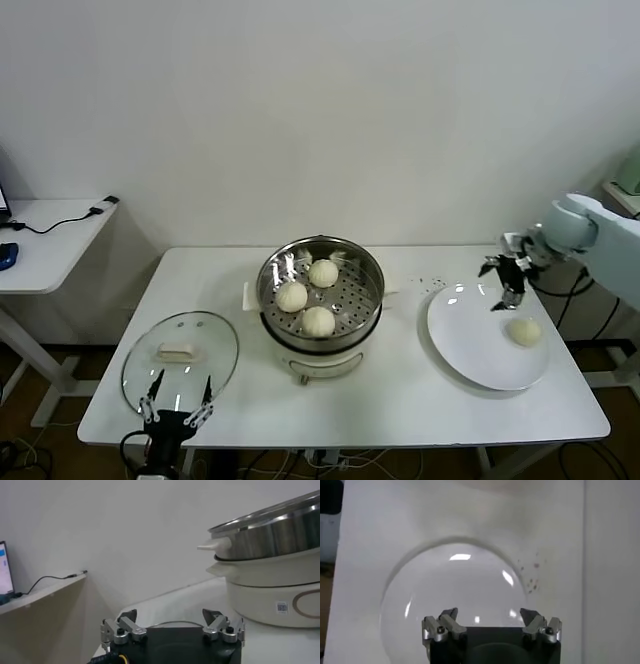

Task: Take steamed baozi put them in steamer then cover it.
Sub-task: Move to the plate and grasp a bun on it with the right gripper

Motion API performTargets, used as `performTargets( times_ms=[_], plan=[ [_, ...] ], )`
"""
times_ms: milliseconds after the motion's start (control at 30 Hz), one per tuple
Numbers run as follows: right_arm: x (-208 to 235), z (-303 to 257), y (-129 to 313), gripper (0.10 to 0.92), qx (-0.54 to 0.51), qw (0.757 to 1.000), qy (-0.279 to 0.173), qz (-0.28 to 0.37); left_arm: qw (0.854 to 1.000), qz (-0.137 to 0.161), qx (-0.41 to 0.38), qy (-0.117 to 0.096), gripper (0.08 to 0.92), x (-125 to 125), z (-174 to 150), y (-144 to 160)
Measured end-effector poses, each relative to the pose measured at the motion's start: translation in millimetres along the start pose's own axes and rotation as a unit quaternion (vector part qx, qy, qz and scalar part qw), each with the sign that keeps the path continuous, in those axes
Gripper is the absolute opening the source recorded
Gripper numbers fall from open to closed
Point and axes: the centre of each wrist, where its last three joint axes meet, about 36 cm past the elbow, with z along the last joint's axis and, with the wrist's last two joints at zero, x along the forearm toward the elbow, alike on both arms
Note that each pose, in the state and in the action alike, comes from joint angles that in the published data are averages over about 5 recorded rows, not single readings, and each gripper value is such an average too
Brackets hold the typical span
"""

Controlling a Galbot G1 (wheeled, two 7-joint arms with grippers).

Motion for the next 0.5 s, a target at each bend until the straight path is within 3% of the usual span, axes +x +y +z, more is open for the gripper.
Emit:
performTargets(
  times_ms=[500],
  plan=[
    [-58.1,70.1,15.2,0.823,-0.041,0.998,0.033,-0.025,1.000,-0.005,-0.007,0.006,0.823,2.3,1.0,0.4]
  ],
)
